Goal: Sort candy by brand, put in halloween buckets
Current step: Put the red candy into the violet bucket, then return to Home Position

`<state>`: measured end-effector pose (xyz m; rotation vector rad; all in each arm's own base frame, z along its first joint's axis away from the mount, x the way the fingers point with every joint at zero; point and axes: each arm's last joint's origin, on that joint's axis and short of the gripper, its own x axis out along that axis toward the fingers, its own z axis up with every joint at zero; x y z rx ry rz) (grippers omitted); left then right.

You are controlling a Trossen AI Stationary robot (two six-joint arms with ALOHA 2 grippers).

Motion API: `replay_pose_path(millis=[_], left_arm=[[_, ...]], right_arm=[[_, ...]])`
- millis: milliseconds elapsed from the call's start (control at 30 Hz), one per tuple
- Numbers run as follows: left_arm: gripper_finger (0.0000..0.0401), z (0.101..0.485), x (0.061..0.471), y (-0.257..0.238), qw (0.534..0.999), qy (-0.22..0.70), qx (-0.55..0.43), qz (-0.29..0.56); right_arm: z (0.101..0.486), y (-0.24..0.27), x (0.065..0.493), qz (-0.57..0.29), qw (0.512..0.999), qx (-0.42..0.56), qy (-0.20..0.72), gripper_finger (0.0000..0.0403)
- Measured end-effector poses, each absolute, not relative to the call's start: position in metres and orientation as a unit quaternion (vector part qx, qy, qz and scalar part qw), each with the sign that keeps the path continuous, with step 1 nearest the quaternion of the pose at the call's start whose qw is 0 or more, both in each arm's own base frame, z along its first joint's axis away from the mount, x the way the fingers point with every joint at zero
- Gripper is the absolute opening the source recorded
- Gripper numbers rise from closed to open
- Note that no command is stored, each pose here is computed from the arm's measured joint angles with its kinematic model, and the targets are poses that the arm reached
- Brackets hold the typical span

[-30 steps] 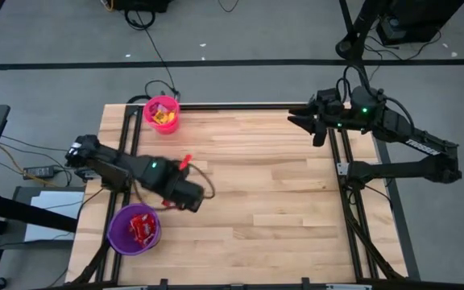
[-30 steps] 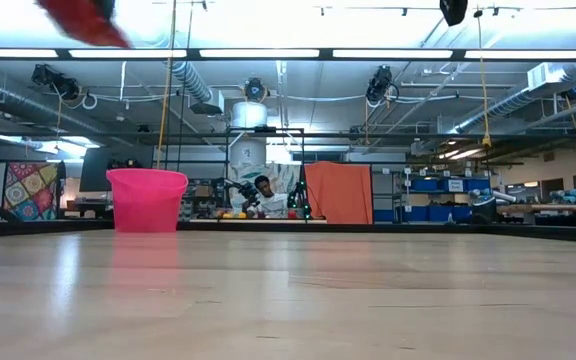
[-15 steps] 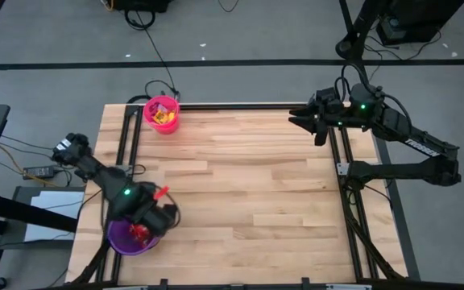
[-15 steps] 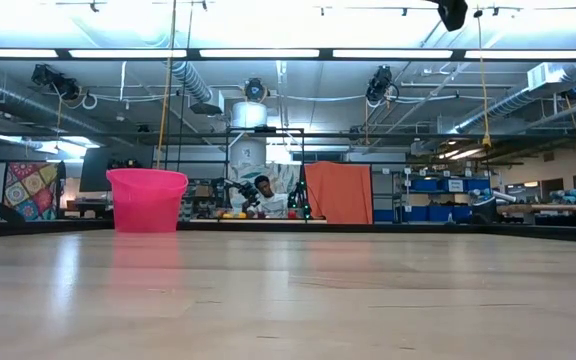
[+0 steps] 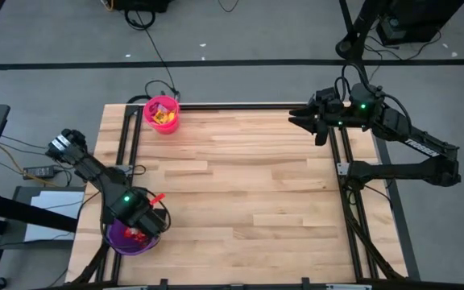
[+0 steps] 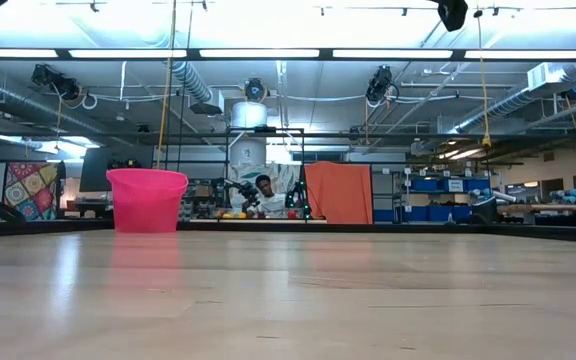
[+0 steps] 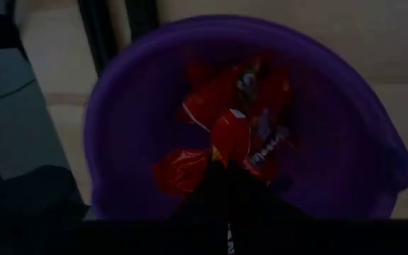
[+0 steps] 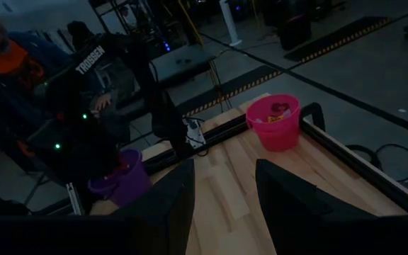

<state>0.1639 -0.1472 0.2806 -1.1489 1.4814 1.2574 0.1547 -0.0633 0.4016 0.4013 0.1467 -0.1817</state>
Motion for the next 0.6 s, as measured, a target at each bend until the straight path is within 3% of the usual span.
replay_pose_path(millis=[133,400,600], left_arm=[[0.0017,0.276,0.163,-0.147,0.425,0.595,-0.456,0.507],[0.0087,0.276,0.163,-0.147,0.438,0.622,-0.440,0.478],[0.0132,0.298,0.174,-0.129,0.523,0.576,-0.421,0.466]], right_arm=[[0.402,-0.063,0.155,-0.090,0.973,0.199,0.072,0.0162],[0.402,-0.063,0.155,-0.090,0.974,0.196,0.072,0.0162],[0.402,-0.064,0.155,-0.097,0.975,0.187,0.069,0.0162]])
